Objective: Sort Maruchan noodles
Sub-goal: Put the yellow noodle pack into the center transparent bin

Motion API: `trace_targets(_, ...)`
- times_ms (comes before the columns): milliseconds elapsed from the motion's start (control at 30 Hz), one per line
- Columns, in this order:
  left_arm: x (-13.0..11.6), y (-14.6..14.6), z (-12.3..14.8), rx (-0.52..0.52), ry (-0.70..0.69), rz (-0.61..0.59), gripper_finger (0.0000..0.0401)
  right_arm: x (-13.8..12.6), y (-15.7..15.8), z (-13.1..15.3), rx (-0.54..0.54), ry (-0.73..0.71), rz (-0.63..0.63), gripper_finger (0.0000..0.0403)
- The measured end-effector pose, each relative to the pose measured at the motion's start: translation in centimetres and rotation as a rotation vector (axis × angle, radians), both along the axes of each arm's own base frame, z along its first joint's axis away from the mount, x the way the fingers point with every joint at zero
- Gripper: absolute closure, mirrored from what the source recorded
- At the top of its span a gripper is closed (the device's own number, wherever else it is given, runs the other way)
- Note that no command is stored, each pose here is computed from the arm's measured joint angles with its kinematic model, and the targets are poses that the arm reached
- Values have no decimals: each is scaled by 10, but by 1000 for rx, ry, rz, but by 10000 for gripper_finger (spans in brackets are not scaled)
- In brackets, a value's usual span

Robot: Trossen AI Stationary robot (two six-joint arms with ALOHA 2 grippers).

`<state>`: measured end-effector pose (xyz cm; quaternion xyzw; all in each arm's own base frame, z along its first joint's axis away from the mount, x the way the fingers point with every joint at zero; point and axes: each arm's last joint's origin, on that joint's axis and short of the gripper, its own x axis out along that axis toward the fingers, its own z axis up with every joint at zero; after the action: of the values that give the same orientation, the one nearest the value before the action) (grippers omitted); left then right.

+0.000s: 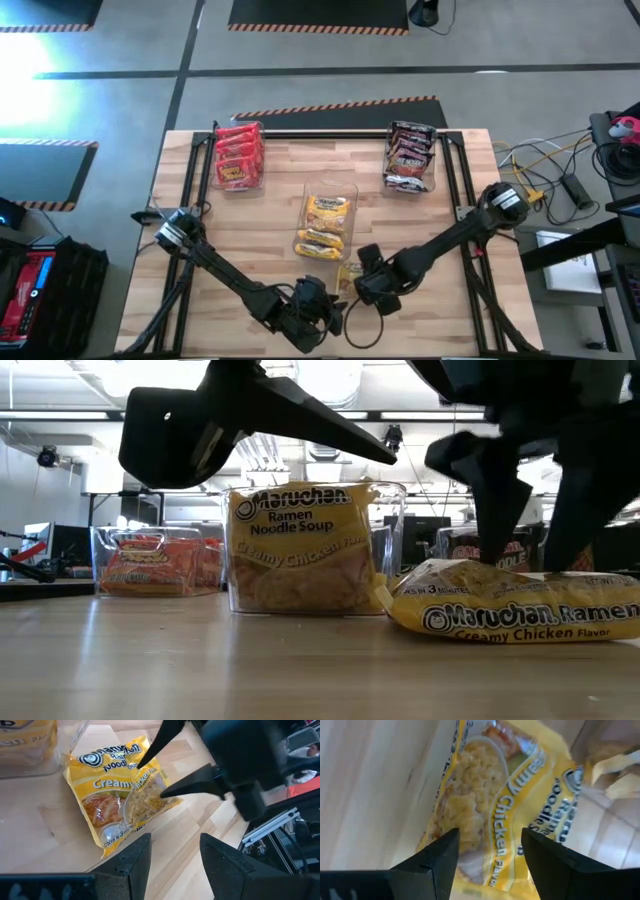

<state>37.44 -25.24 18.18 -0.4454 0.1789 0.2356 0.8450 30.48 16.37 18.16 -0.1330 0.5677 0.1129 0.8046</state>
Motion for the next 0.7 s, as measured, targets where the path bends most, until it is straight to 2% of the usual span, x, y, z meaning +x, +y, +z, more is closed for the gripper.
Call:
trace_targets(167, 0, 0, 0, -2, -11, 21, 249, 4, 2, -17, -16, 42, -18, 197)
trace_targets(400, 0, 1, 0, -9, -17, 31, 249, 7, 3, -28, 54, 64, -330, 197)
trace_targets(533, 0, 1, 0, -24, -21, 42, 249, 9, 3, -25, 137, 37, -521, 197)
trace_targets(700, 2, 3, 0, -27, -22, 49, 249, 16, 8, -18, 264, -29, -597, 197)
